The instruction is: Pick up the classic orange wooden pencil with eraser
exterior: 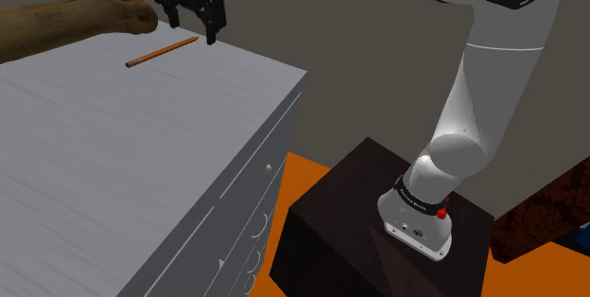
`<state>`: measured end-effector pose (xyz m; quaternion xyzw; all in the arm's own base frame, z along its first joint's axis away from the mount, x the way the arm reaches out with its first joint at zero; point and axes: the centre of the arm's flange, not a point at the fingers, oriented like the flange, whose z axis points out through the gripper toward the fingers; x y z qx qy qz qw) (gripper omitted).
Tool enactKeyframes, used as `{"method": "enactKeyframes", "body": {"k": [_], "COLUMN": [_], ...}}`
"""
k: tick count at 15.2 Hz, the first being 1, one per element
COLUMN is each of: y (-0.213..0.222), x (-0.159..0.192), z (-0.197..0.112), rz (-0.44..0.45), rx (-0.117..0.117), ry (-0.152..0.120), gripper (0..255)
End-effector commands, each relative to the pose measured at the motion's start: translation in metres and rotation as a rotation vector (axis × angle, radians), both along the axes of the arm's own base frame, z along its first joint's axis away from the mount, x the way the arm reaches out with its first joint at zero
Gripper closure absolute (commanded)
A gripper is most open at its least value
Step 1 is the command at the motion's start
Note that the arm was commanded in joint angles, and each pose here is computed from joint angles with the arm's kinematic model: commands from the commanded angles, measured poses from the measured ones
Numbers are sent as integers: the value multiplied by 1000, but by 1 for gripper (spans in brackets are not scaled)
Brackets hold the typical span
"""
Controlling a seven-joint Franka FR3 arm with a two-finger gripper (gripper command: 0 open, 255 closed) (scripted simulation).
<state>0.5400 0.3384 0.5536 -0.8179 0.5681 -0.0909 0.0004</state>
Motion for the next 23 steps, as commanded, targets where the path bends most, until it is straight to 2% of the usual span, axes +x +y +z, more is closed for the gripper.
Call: {"method": "enactKeyframes", "body": {"k": [1, 2, 11, 23], "y": [1, 1, 1, 1], "x": [1, 1, 1, 1], "z": [-3, -3, -3, 60], "rz": [0, 0, 0, 0], "rx": [1, 1, 0, 1], "ry": [-1, -1, -1, -1], "gripper": [0, 255, 255, 255]}}
